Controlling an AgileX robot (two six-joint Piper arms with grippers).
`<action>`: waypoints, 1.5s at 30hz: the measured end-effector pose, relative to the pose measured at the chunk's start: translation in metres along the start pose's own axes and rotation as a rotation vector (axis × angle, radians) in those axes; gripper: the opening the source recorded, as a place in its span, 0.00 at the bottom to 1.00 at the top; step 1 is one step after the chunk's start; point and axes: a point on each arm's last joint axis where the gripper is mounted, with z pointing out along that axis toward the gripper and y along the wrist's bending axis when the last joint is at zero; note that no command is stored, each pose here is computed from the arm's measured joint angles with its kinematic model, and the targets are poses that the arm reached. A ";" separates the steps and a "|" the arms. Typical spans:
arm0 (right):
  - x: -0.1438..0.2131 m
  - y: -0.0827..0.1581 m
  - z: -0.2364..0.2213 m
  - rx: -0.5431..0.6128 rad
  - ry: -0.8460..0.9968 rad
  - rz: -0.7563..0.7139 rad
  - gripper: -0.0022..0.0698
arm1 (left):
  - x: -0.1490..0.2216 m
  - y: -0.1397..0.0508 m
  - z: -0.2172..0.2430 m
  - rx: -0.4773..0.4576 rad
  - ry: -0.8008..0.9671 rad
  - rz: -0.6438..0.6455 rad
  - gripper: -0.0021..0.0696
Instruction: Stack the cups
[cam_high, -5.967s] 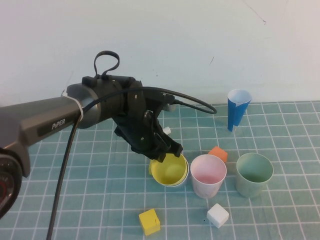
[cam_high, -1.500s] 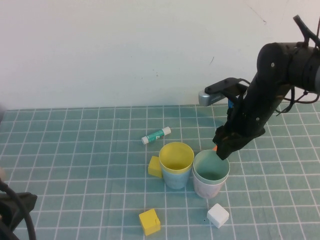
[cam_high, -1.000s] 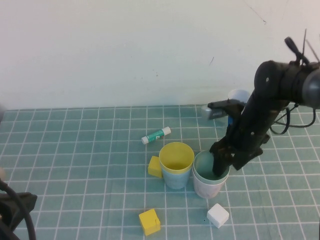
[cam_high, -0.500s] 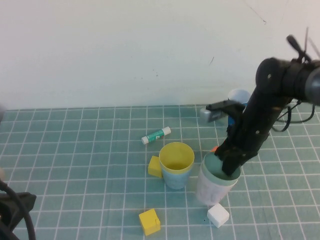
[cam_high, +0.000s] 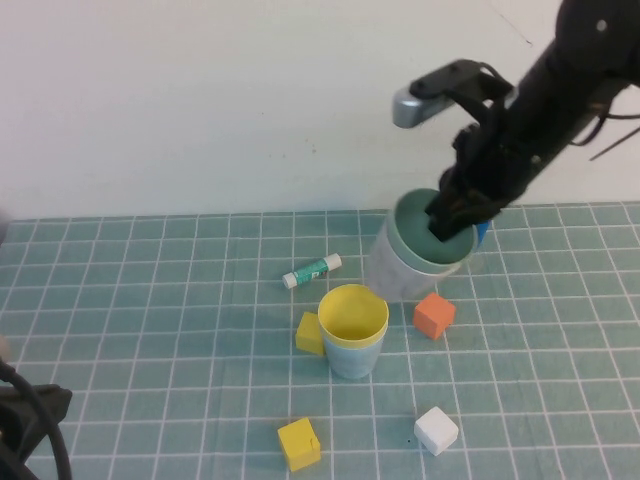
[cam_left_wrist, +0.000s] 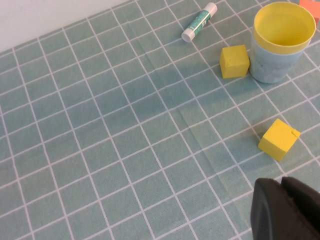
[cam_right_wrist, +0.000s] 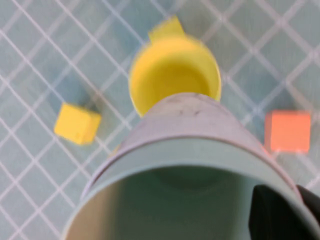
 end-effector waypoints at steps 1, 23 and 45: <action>-0.007 0.004 0.000 0.006 -0.019 -0.021 0.07 | 0.000 0.000 0.000 0.000 0.000 0.000 0.03; -0.034 -0.007 0.096 -0.061 0.122 -0.045 0.19 | 0.002 0.001 0.000 -0.006 0.025 0.003 0.03; -0.018 0.100 -0.102 0.022 -0.395 -0.429 0.04 | 0.007 -0.001 -0.004 0.018 -0.087 -0.018 0.03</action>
